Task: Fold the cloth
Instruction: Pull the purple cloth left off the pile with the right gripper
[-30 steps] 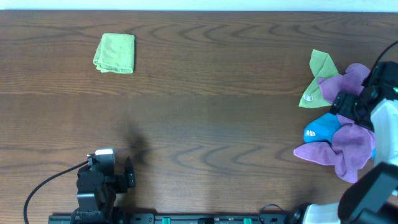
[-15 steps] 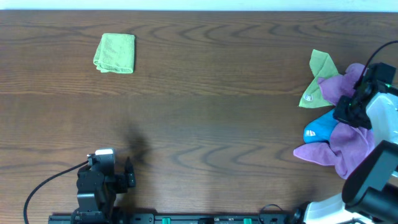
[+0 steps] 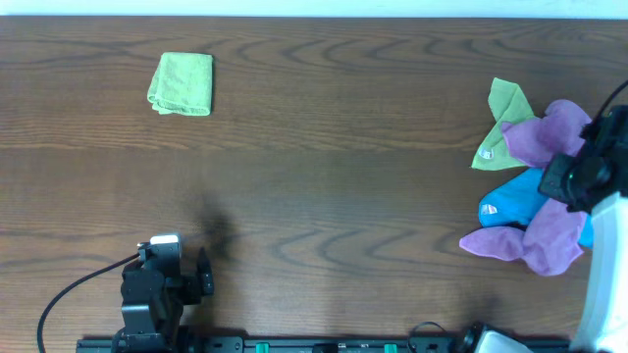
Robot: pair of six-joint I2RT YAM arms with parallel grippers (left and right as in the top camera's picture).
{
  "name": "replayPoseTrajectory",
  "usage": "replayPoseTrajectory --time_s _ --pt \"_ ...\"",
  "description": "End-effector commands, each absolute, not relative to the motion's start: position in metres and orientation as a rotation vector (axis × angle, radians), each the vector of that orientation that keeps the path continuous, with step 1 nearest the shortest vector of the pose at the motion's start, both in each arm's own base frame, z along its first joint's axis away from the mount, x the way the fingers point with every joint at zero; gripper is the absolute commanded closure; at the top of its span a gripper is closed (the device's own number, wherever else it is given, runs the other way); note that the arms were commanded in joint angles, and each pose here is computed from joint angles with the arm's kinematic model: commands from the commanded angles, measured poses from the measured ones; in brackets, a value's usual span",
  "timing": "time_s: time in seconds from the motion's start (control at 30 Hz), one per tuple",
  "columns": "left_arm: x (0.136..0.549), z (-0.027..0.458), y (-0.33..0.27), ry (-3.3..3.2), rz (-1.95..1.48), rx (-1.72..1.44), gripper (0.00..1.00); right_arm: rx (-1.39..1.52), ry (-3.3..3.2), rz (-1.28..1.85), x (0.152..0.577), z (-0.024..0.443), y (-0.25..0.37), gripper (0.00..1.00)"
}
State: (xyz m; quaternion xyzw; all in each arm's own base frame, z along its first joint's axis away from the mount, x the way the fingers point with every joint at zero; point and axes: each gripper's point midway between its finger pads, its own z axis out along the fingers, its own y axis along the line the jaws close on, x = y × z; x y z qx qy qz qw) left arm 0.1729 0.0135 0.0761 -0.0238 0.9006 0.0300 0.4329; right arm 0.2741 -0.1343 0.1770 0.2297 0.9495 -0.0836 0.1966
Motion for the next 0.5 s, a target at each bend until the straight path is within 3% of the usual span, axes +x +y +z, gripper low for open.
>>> replayPoseTrajectory --time_s 0.0,0.33,0.47 --pt "0.165 0.064 0.015 2.297 0.100 -0.029 0.05 0.507 2.650 -0.160 0.271 0.195 -0.106 0.99" --pt "0.165 0.064 0.015 2.297 0.100 -0.029 0.05 0.121 2.656 0.066 0.248 0.220 -0.008 0.99" --pt "0.165 0.064 0.015 2.297 0.100 -0.029 0.05 -0.094 2.638 0.289 0.242 0.227 0.048 0.99"
